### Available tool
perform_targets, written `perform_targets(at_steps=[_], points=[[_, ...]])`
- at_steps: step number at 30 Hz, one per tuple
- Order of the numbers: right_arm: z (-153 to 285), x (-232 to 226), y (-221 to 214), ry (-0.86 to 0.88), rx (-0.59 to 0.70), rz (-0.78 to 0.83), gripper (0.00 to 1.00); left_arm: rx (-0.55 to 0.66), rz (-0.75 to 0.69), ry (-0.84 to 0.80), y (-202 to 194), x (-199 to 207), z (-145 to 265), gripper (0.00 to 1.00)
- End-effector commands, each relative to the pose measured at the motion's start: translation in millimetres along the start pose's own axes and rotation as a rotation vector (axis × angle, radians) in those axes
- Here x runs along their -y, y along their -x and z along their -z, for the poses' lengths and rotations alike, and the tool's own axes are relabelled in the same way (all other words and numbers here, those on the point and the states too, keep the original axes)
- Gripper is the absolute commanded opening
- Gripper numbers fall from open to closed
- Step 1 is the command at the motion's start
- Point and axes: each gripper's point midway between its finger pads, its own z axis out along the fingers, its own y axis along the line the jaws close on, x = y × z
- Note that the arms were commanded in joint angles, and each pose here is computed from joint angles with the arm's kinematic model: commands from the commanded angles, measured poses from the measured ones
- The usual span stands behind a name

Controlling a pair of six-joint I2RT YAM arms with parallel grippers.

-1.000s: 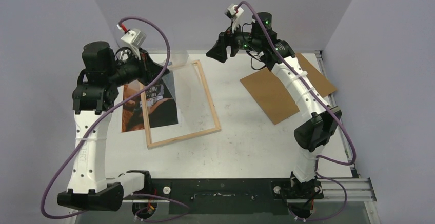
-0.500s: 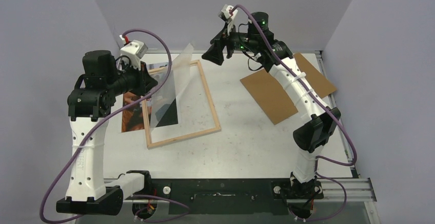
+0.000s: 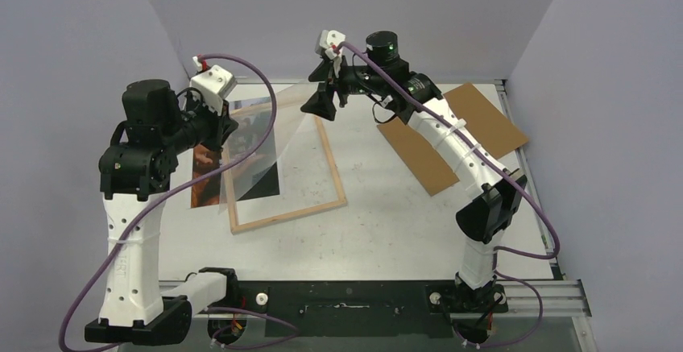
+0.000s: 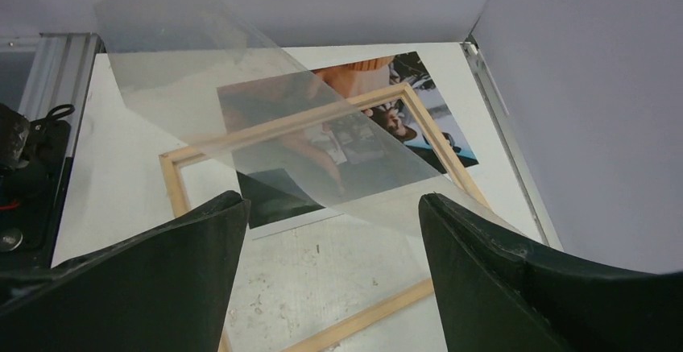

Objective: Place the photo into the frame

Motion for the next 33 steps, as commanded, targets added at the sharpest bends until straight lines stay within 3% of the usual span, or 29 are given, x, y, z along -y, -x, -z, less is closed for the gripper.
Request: perform_targets(at_steps=[1, 8, 15, 24, 33], points=[[4.9, -15.2, 44.0, 0.002, 0.090, 0.222, 0.79, 0.147, -0.187, 0.068, 34.7, -8.5, 19.9, 0.00], [-0.2, -21.6, 59.6, 0.005, 0.136, 0.342, 0.79, 0.232, -0.368, 0.062, 44.8, -5.2, 24.7, 0.00], [-7.8, -26.5, 64.6, 0.009, 0.150, 0.381, 0.80, 0.290, -0.459, 0.021, 59.2, 2.1, 26.2, 0.00], [-0.7, -50.3, 23.0, 0.144, 0.019, 0.367, 0.78, 0.333, -0.513, -0.071, 70.6, 12.8, 16.4, 0.00], [19.8, -61.8, -1.6, 0.222, -0.050, 0.278, 0.63, 0.350, -0.525, -0.064, 73.5, 10.8, 13.3, 0.00]])
